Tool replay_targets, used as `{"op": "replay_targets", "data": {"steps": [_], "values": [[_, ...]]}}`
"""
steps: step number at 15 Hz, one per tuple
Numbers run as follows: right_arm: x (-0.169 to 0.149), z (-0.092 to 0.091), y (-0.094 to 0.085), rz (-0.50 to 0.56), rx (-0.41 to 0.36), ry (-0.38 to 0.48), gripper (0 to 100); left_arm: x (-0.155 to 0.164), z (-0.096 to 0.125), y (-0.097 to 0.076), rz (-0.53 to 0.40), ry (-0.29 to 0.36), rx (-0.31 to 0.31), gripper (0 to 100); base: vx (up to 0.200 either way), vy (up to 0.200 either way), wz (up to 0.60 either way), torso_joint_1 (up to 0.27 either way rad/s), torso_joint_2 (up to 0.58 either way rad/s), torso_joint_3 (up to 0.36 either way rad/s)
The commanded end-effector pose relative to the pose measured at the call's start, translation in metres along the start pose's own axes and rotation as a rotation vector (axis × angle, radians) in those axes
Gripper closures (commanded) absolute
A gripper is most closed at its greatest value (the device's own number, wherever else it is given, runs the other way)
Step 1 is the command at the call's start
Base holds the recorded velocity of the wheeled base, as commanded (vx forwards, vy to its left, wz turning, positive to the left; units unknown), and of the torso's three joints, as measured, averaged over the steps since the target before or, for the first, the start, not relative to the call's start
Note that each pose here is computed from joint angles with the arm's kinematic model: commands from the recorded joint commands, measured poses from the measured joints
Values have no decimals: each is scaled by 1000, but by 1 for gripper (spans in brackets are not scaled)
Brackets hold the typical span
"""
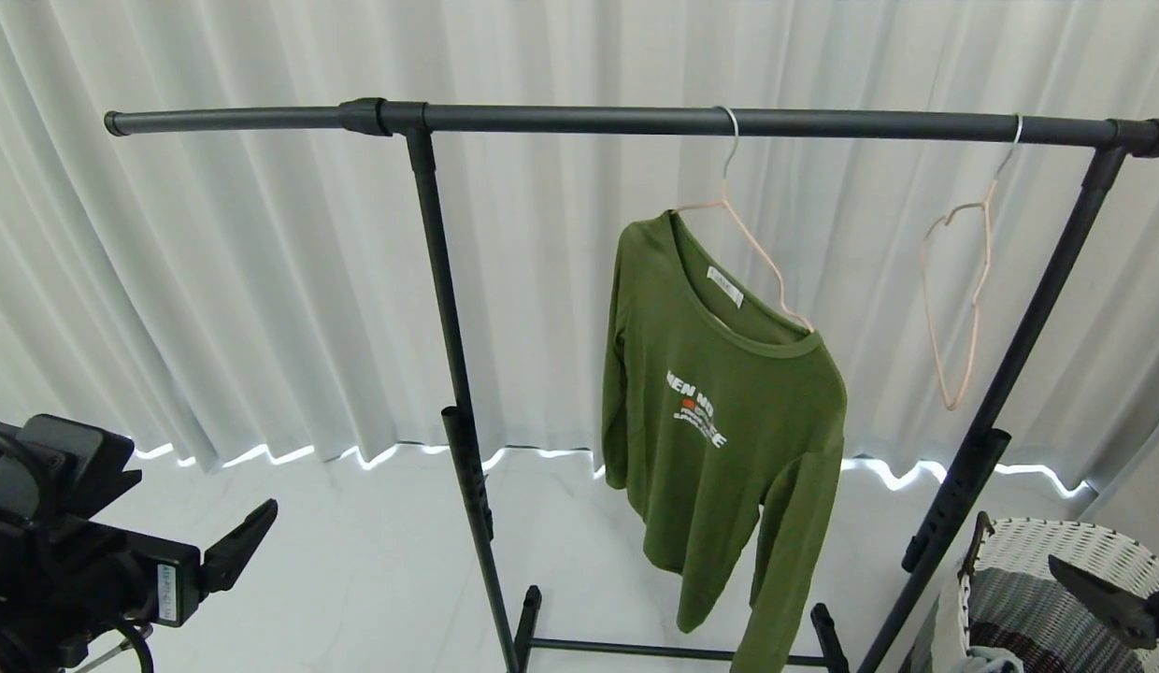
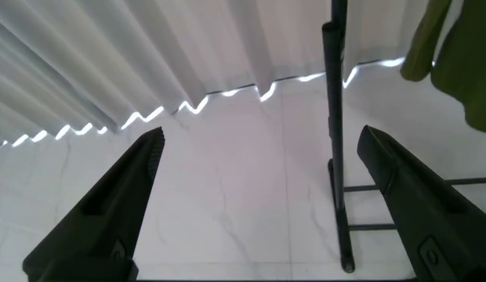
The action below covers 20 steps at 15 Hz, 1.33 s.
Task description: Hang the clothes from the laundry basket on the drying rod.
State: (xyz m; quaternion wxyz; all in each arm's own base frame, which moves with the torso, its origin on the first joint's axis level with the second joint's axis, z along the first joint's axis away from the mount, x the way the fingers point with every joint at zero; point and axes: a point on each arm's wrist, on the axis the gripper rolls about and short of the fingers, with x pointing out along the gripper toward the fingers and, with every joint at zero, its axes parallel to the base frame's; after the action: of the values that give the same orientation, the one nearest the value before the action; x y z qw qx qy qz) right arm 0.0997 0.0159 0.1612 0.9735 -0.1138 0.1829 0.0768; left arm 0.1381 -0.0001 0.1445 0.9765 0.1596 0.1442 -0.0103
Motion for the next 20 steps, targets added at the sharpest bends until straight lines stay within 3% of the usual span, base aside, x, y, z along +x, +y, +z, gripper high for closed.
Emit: {"op": "replay_targets", "data": {"steps": [1,7,11,16,20], "values": [[1,0,0,0,0,5,0,3,-1,0,-1,13,-2,0,0,0,0,-188,491,320],[2,-2,0,2,-2,12,0,9,-2,-1,-13,34,-63,0,0,0,0,-159,471,312],[10,-2,1,11,-8,51,0,5,-4,-2,-19,29,-64,0,0,0,0,-109,424,308],[29,-8,1,18,21,157,0,0,-2,-1,-12,4,-57,0,0,0,0,-14,71,48],[31,-9,1,15,28,171,0,3,-2,-7,-51,14,-35,0,0,0,0,0,0,0]]}}
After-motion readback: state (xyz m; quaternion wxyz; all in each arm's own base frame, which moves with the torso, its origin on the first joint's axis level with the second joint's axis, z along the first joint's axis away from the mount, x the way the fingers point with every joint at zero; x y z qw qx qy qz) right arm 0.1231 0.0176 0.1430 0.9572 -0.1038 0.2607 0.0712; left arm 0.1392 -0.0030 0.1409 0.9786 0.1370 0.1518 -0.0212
